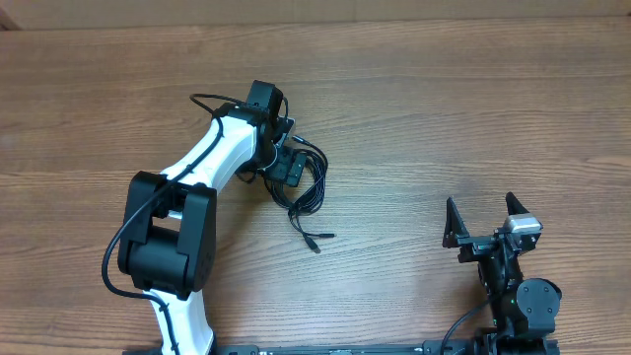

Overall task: Untangle cables
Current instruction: 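Lower the left gripper and close it on the cable loops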

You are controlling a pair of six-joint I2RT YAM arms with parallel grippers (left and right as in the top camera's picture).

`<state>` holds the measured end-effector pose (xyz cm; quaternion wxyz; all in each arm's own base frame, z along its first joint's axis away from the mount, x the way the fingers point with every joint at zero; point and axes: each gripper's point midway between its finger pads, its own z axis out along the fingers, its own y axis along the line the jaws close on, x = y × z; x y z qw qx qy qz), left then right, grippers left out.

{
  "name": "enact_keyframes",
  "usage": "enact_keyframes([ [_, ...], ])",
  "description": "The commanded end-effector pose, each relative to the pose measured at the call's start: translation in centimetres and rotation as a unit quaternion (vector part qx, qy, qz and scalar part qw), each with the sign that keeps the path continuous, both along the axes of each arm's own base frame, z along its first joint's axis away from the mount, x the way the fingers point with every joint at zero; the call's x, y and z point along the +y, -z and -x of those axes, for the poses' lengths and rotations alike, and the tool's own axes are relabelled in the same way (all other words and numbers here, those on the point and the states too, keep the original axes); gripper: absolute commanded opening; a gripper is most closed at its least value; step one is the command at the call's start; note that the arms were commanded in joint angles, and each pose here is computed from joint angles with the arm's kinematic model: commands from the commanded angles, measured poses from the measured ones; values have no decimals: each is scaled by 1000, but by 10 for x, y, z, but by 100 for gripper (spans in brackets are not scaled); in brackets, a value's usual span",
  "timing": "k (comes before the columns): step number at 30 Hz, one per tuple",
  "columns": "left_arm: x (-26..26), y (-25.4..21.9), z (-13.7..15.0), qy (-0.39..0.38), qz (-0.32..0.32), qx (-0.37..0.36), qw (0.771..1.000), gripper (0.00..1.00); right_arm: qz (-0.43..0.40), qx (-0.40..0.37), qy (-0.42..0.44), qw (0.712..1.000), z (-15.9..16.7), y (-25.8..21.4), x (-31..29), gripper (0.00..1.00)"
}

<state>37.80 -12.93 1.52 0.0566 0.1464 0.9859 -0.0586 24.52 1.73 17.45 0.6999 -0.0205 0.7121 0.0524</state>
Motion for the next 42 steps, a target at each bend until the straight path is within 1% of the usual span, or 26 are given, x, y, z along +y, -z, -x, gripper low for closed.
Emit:
enact_keyframes([
  [1, 0, 10, 0, -3, -5, 5, 1000, 100, -2, 1, 1, 1000, 0, 3, -1, 100],
  [5, 0, 18, 3, -11, -3, 5, 1000, 100, -2, 1, 1, 1000, 0, 3, -1, 100],
  [9, 0, 18, 1, -20, 0, 3, 1000, 97, -2, 1, 1, 1000, 0, 3, -1, 100],
  [12, -1, 18, 0, -23, 0, 0, 1000, 97, -2, 1, 1, 1000, 0, 3, -1, 100],
  [14, 1, 18, -1, -24, -4, -2, 1000, 100, -2, 1, 1, 1000, 0, 3, -1, 100],
  [19, 5, 19, -2, -26, -16, -5, 1000, 99, -2, 1, 1, 1000, 0, 3, -1, 100],
  [26, 8, 24, 4, -26, -21, 3, 999, 95, -2, 1, 1, 1000, 0, 3, -1, 100],
  [32, 11, 29, 11, -26, -27, 11, 999, 95, -2, 1, 1, 1000, 0, 3, -1, 100],
  [36, 10, 29, 11, -26, -25, 12, 999, 89, -2, 1, 1, 1000, 0, 3, -1, 100],
  [38, 10, 29, 11, -28, -25, 12, 999, 83, -2, 1, 1, 1000, 0, 3, -1, 100],
  [42, 11, 32, 14, -28, -26, 15, 999, 75, -2, 1, 1, 1000, 0, 3, -1, 100],
])
